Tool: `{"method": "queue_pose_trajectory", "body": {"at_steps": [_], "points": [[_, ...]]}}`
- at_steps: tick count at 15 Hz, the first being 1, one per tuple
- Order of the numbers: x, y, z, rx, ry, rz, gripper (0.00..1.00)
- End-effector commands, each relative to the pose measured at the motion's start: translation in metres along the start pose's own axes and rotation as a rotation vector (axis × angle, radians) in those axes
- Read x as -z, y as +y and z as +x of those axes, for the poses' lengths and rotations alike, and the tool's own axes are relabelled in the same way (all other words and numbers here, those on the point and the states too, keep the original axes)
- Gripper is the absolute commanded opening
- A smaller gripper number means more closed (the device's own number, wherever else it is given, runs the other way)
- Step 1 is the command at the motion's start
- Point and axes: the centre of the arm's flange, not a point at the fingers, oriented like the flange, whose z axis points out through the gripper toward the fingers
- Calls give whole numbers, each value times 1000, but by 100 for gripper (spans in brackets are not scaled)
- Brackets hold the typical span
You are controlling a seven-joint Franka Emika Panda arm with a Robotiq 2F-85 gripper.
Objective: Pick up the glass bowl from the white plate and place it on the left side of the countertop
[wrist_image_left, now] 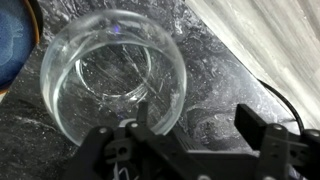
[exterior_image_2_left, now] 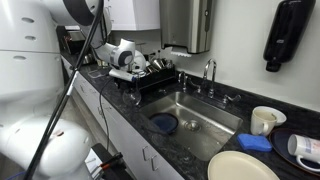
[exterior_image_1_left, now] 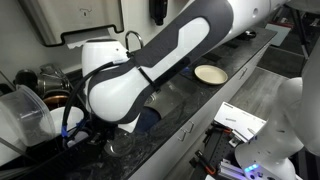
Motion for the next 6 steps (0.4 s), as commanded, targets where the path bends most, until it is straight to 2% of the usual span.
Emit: {"method": "queue_pose_trajectory", "body": {"at_steps": [1,6], "points": [[42,-9,-4,49,2,-33,100],[102,-18,-12,114,16,-172,100]]}}
